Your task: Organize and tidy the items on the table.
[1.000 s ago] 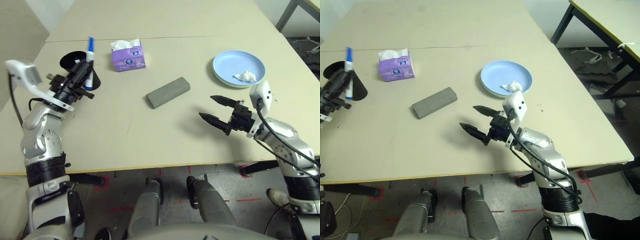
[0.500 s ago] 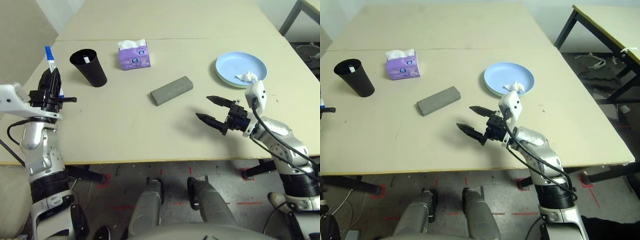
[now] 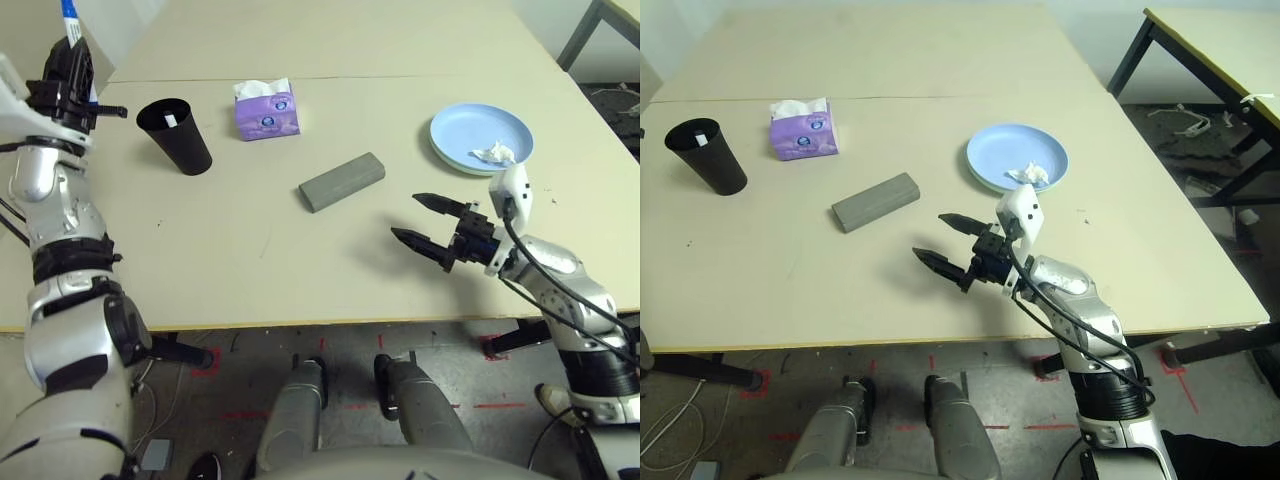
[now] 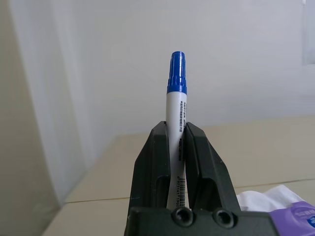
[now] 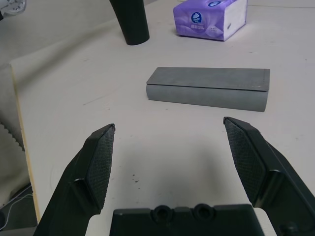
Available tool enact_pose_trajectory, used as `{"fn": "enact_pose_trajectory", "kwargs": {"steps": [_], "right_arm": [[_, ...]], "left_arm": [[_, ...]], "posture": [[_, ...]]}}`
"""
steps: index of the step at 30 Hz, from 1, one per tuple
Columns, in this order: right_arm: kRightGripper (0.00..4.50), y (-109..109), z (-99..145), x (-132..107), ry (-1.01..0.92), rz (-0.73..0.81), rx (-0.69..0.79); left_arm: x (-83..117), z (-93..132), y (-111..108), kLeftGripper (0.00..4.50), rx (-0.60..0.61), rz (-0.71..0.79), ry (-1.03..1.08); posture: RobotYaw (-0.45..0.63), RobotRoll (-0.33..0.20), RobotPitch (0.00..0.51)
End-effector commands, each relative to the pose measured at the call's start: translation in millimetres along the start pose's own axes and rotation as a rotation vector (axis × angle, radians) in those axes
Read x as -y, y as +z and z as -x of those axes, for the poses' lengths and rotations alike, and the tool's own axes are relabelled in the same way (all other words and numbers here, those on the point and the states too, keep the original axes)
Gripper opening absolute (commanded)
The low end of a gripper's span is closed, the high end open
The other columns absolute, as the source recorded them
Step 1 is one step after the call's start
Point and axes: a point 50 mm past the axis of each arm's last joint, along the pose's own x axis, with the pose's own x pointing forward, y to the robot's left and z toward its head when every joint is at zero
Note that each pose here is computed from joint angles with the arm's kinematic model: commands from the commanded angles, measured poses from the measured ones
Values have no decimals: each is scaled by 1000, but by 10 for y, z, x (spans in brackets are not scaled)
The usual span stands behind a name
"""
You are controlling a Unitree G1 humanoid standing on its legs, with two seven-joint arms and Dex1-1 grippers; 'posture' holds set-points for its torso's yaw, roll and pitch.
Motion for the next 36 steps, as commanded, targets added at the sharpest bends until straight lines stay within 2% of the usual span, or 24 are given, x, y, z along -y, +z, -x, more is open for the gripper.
{"fn": "enact_pose_trajectory", "kwargs": {"steps": [1,20,36], "right_arm": [[4500,0,25,-32,-5,0,-7],[4500,22,91,-58,-20,-5,-25],[4500,8,70,-56,-32,-26,-32]], "left_arm": [[24,-19,-45,306,-25,-18,-15],[-6,46,-172,306,-94,-20,9],[21,62,-180,306,-91,-44,-14]], "posture": [[-157,0,223],[-169,0,236],[-152,0,251]]}}
